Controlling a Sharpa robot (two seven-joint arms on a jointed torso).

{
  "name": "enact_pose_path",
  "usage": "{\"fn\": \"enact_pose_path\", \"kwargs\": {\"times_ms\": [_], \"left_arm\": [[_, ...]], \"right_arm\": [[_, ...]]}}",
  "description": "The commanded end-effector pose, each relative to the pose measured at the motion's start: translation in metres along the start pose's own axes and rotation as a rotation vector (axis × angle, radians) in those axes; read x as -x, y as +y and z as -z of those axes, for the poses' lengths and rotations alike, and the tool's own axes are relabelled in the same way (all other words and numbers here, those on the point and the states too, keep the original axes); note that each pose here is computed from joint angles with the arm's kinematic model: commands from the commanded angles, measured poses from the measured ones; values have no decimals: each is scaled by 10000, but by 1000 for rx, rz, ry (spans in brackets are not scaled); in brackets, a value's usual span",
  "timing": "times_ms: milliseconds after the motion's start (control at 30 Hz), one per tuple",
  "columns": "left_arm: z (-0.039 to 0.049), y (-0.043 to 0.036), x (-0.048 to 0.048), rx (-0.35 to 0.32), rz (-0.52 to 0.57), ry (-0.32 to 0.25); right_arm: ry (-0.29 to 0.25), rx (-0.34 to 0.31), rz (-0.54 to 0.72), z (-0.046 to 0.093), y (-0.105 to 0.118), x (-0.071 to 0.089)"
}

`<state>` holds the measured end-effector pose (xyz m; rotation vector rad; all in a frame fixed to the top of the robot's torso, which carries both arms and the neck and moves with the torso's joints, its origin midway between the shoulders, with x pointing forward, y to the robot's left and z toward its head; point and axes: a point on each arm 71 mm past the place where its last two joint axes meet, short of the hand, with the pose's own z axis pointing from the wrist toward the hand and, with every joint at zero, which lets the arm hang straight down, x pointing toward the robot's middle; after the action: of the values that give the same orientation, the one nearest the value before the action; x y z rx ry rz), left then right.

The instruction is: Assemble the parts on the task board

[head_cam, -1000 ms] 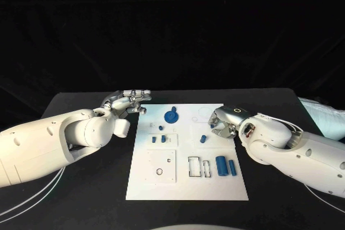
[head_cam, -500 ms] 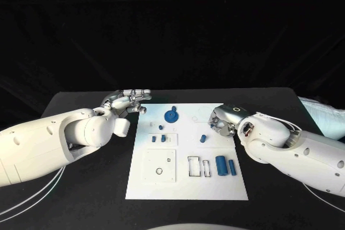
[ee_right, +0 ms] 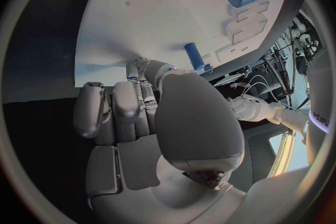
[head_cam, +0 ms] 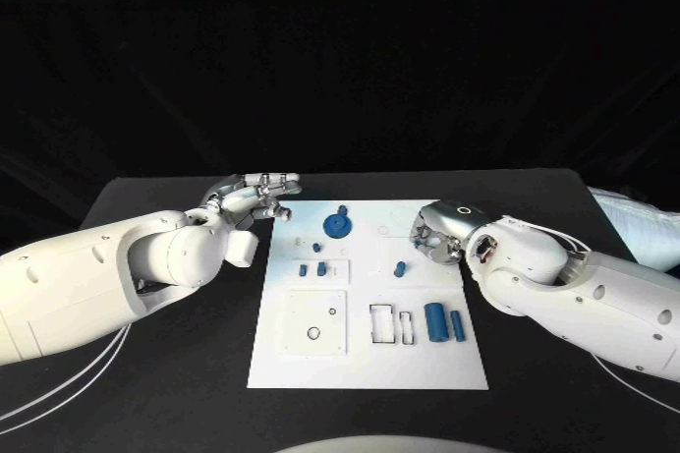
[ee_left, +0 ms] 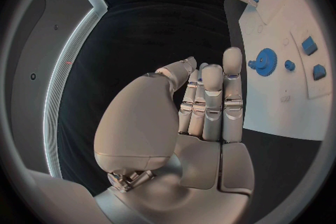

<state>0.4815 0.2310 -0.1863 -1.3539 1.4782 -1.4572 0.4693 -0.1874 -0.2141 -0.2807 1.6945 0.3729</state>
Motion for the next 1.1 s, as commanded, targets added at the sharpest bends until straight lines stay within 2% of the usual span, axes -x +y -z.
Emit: {"fn": "enact_pose_path", "kwargs": {"times_ms": [33,133,333,433,733,1100], "left_arm": [[-1,-3,-16,0,5,4],[0,-3,-14,-1,5,3],[0,-15,-6,-17,-2,-14],[0,-19,4,-23,-5,-22],[0,-29,56,-31,-10,-39],[-16,-32,113,-32,-13,-53]], "right_arm": [[57,-12,19,10,-2,-110],[51,-12,16,10,5,-104],[-39,0,-16,18,35,-33],[-63,-2,-29,28,37,-11],[-112,-28,-112,67,-53,54],[-156,-8,-162,133,-41,179]]}}
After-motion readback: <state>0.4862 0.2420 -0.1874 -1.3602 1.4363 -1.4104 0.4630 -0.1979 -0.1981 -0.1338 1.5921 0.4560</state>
